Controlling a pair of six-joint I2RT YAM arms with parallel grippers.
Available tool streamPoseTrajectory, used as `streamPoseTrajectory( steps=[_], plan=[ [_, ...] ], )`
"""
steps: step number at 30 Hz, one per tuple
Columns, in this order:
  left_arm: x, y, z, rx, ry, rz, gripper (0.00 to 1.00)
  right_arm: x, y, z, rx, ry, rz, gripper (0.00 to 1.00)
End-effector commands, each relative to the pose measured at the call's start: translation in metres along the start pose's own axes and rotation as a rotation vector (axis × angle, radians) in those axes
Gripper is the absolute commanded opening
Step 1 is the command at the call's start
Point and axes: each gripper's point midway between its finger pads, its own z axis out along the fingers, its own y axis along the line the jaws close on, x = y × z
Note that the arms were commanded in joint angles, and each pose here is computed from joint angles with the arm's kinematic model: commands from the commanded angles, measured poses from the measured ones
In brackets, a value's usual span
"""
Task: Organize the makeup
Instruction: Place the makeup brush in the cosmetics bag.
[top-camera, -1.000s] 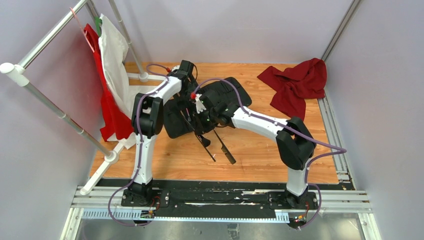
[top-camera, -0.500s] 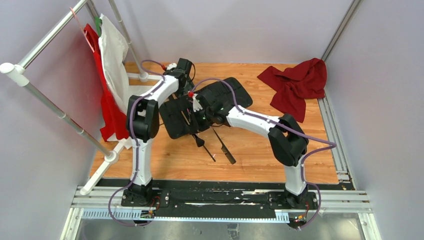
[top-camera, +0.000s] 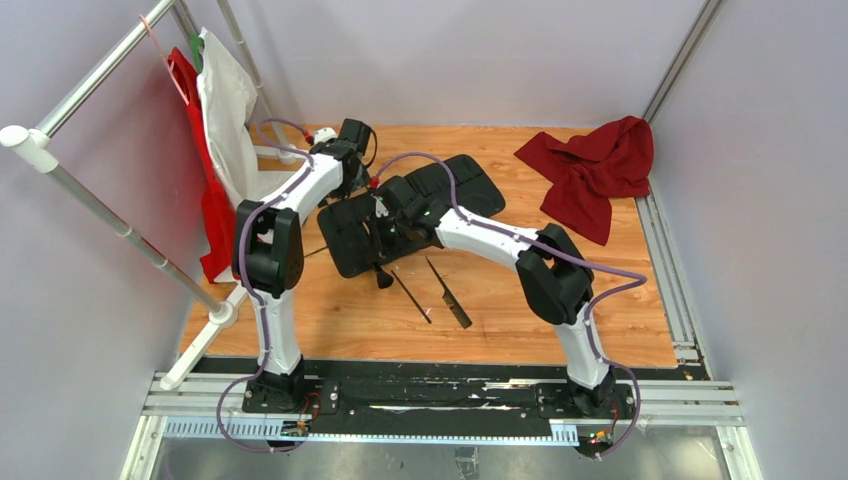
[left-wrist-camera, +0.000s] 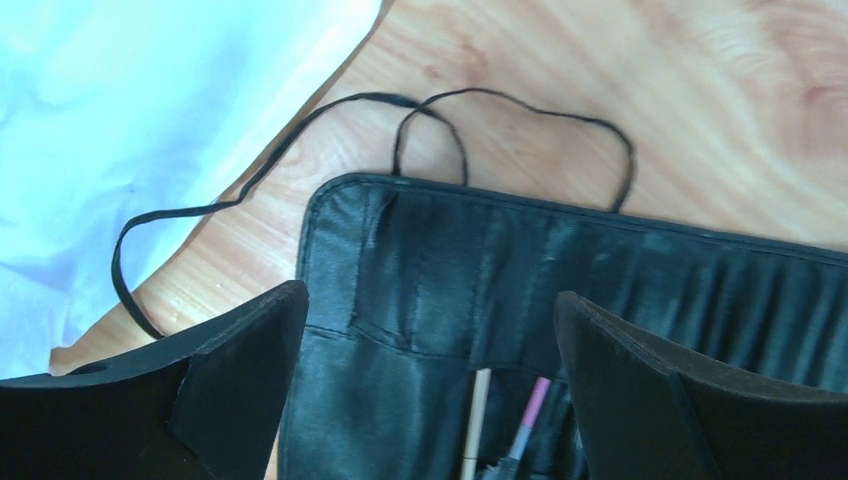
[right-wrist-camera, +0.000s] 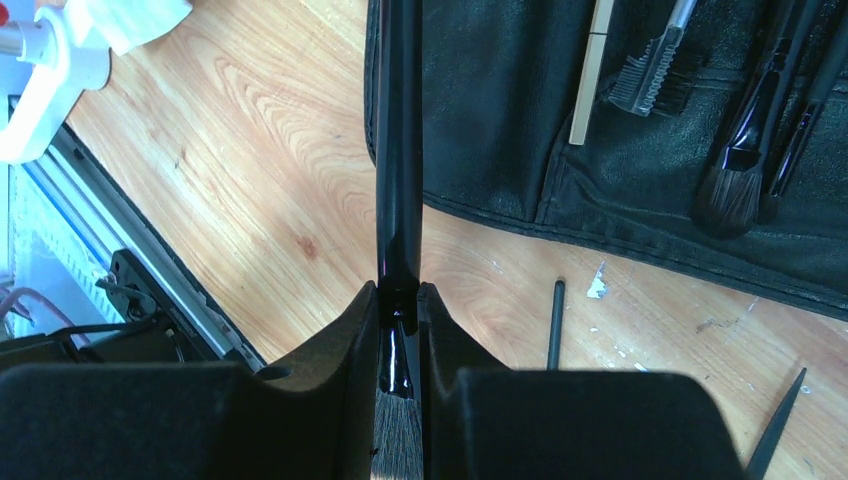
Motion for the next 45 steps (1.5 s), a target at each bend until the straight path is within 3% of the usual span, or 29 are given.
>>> streamPoseTrajectory(
  steps=[1,23,45],
  plan=[
    [-0.002,0.015,0.010,-0.010,0.008,-0.023,0.98,-0.006,0.009,0.006,0.025,-0.011,0.063,0.01],
    [0.015,0.021,0.068,0.024,0.119,-0.111,0.98,-0.002,0.017,0.041,-0.005,0.039,0.166,0.01],
    [0.021,0.019,0.078,0.044,0.143,-0.130,0.98,0.006,0.018,0.058,-0.030,0.084,0.208,0.01]
  ],
)
